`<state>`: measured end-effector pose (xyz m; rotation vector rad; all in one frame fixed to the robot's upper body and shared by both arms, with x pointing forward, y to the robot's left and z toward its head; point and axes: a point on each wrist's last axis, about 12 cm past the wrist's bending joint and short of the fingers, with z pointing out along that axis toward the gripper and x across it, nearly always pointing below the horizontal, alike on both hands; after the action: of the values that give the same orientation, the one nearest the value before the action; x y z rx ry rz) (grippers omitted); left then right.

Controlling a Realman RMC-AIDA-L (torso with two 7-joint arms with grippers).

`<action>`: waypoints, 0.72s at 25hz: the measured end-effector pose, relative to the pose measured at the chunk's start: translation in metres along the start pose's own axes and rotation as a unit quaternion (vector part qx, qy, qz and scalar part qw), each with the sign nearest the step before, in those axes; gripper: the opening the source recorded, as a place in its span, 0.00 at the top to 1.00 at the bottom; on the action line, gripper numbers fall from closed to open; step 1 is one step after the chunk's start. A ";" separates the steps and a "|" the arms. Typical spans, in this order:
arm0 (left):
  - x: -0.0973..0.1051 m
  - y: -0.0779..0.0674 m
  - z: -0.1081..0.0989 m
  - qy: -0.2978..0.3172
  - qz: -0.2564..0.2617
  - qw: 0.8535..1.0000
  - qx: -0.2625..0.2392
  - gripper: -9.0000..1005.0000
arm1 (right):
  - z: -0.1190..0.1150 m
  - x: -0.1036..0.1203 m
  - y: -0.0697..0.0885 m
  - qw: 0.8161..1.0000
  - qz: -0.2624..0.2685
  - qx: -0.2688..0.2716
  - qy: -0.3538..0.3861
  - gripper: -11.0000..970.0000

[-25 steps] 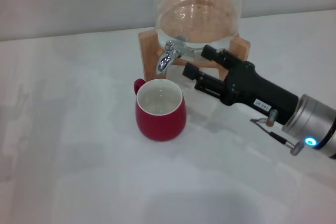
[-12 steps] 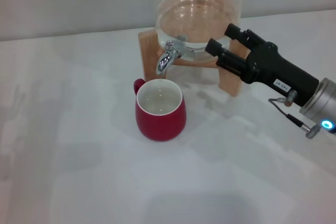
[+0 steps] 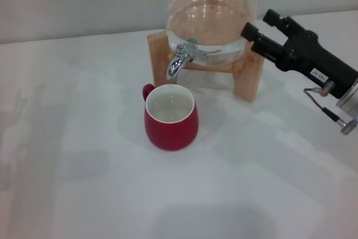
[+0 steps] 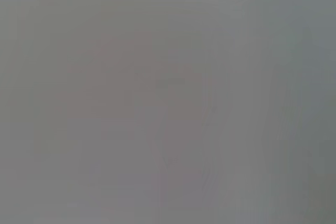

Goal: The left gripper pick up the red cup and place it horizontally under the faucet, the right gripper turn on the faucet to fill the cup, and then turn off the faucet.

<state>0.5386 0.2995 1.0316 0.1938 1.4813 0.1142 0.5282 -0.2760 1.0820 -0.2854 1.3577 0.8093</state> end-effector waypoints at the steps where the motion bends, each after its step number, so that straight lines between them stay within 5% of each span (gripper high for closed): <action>1: 0.000 0.000 0.000 0.001 0.000 1.000 0.000 0.12 | 0.000 -0.001 -0.002 1.000 -0.002 0.004 -0.001 0.11; 18: 0.001 0.010 0.000 0.003 -0.015 0.999 -0.036 0.12 | -0.024 -0.028 -0.051 0.985 -0.074 0.147 -0.046 0.11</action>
<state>0.5389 0.3090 1.0326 0.1128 1.4829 0.1435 0.5434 -0.3362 1.0893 -0.1134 1.3310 0.4837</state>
